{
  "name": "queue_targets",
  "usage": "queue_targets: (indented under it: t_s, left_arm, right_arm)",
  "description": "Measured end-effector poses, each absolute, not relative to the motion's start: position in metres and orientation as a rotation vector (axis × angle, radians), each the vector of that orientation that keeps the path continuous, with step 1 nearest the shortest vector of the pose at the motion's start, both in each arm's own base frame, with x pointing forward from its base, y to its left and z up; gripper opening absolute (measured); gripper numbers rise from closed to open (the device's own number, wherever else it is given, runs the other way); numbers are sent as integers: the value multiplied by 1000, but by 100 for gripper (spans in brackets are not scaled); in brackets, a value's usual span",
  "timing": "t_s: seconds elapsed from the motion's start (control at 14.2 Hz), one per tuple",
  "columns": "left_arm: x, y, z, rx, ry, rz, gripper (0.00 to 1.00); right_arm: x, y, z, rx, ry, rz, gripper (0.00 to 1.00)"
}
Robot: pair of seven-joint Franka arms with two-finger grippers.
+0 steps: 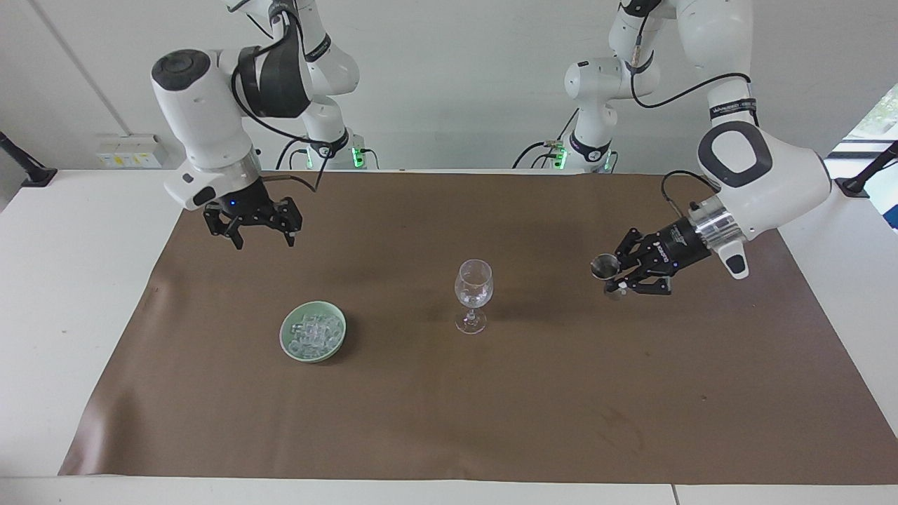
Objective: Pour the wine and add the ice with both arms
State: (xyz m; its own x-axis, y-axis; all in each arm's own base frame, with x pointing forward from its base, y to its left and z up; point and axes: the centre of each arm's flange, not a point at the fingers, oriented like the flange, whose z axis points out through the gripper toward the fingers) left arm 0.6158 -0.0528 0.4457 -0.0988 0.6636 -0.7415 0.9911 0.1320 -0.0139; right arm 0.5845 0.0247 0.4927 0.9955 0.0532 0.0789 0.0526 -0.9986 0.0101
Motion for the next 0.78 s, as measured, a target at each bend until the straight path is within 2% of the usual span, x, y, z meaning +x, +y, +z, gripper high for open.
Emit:
queue_targets:
  t_s: [0.28,0.49,0.78]
  left_arm:
    - [604,4,411,1441,1815,-762,22]
    - [588,24,380,1399,1774,-774,22]
    - [581,51,368,1277,1784,-774,22]
  right_arm:
    - [616,36,424,3139,56,185,100]
    - [628,52,395,3145,44,234,100]
    - [637,68,368,3152,27,263,100]
